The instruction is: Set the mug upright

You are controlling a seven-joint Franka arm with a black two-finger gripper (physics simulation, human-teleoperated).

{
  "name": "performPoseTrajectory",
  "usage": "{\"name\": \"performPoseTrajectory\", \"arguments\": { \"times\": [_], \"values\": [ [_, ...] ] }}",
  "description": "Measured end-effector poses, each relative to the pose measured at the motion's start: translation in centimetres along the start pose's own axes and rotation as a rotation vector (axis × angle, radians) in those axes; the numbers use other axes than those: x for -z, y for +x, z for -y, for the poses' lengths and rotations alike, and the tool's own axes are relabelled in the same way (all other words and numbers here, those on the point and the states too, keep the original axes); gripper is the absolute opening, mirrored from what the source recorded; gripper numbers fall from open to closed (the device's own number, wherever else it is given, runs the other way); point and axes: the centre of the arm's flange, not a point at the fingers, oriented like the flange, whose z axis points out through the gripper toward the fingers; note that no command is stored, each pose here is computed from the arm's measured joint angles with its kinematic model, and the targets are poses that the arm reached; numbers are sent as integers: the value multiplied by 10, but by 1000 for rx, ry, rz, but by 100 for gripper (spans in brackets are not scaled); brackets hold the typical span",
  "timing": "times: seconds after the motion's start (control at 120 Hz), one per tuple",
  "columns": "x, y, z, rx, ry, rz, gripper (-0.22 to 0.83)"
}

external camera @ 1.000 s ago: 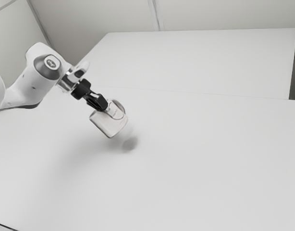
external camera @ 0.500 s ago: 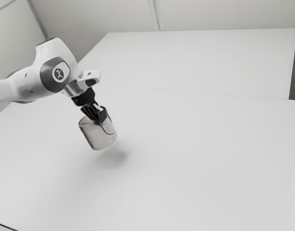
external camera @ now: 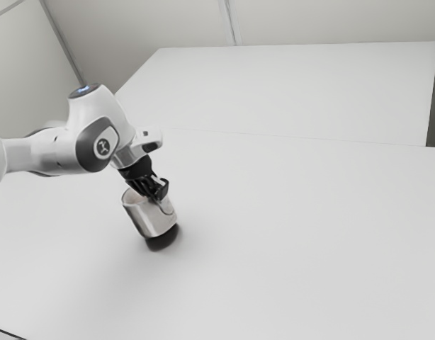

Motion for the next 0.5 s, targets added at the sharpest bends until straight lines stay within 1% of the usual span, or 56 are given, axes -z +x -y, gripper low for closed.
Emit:
{"name": "performPoseTrajectory", "arguments": {
  "times": [0.267,0.5],
  "values": [
    [-11,0,-5,20,44,-49,-16],
    [-22,-4,-3,54,49,-43,-16]
  ]
}}
